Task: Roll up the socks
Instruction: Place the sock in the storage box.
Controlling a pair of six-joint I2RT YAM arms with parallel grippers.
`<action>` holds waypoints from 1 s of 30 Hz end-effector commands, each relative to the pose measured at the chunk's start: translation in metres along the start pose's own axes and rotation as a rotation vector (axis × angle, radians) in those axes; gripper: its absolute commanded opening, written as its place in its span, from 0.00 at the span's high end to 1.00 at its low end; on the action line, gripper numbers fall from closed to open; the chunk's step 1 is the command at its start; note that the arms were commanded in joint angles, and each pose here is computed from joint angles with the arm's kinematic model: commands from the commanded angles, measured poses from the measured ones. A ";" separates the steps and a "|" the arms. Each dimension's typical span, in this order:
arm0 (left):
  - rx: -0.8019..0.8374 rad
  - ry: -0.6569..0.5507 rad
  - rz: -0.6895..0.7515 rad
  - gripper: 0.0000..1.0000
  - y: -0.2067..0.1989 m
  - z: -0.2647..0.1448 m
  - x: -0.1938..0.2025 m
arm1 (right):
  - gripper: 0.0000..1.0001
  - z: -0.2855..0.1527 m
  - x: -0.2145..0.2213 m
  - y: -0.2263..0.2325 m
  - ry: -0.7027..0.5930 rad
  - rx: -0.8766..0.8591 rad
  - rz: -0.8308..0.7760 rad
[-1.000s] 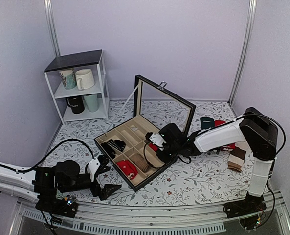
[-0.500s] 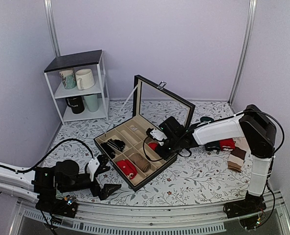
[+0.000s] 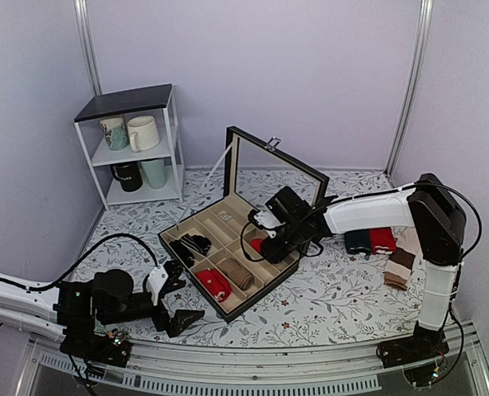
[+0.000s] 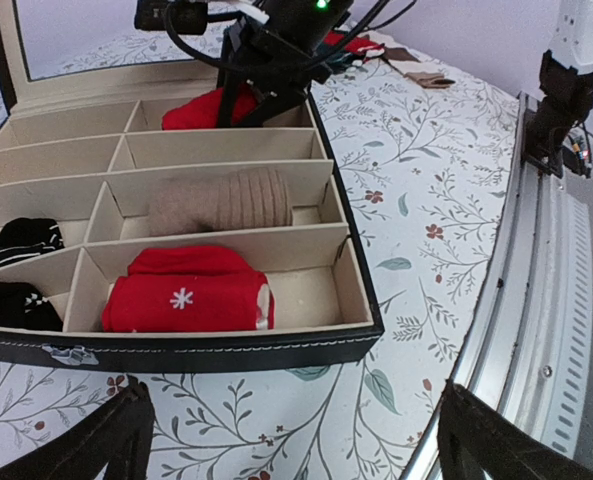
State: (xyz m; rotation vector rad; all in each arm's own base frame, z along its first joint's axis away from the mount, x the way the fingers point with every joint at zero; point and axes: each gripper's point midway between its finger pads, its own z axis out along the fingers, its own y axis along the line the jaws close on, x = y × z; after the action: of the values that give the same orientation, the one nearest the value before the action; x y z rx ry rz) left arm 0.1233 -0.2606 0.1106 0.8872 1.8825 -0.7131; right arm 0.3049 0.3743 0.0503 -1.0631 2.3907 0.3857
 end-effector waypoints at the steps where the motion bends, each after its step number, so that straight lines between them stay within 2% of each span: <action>1: -0.012 -0.019 -0.003 0.01 0.004 0.000 -0.001 | 0.60 -0.010 -0.015 0.005 -0.014 -0.030 0.028; 15: -0.011 -0.017 -0.003 0.01 0.004 0.000 -0.001 | 0.51 0.000 0.003 -0.003 0.034 0.003 0.070; 30: -0.029 -0.013 -0.004 0.01 0.007 0.001 0.000 | 0.50 -0.069 -0.053 0.006 -0.163 -0.030 0.061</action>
State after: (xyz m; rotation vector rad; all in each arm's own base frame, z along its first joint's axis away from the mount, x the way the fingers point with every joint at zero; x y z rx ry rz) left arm 0.1245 -0.2599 0.1105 0.8814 1.8829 -0.7063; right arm 0.3087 0.3743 0.0759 -0.9787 2.4075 0.4168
